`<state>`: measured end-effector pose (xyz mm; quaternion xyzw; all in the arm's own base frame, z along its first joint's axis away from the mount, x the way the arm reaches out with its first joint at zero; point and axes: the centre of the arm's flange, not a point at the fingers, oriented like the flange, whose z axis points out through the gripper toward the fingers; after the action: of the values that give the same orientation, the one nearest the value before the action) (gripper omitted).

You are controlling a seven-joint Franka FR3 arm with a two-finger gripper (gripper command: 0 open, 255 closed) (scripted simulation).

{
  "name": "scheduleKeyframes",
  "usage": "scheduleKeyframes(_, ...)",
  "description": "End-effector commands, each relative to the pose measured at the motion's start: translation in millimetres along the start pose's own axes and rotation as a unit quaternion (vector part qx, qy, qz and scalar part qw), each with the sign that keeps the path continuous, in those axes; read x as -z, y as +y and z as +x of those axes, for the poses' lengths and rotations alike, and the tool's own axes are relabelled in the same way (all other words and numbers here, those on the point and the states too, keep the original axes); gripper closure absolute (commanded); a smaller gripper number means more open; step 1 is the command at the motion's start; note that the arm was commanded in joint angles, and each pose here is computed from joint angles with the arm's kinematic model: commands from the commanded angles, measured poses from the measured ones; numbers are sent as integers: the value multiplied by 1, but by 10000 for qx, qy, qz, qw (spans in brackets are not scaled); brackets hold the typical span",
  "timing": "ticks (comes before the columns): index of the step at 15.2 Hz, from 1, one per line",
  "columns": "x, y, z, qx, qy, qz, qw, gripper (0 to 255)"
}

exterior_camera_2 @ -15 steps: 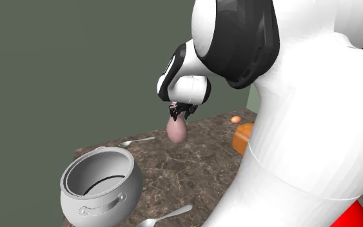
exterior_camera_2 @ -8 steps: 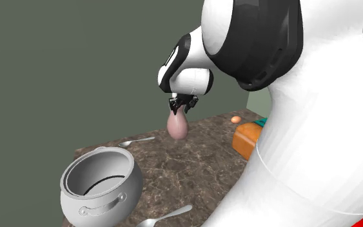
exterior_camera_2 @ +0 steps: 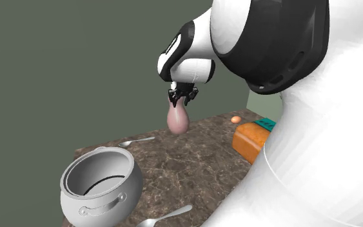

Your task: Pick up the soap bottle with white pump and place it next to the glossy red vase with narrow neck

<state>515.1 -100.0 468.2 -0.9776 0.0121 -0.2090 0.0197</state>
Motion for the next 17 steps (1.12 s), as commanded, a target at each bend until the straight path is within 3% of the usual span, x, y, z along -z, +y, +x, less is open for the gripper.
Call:
scheduleKeyframes(1, 10, 1, 5, -1, 7, -1, 10000, 255)
scheduleKeyframes(17, 87, -3, 39, -1, 7, -1, 10000, 255)
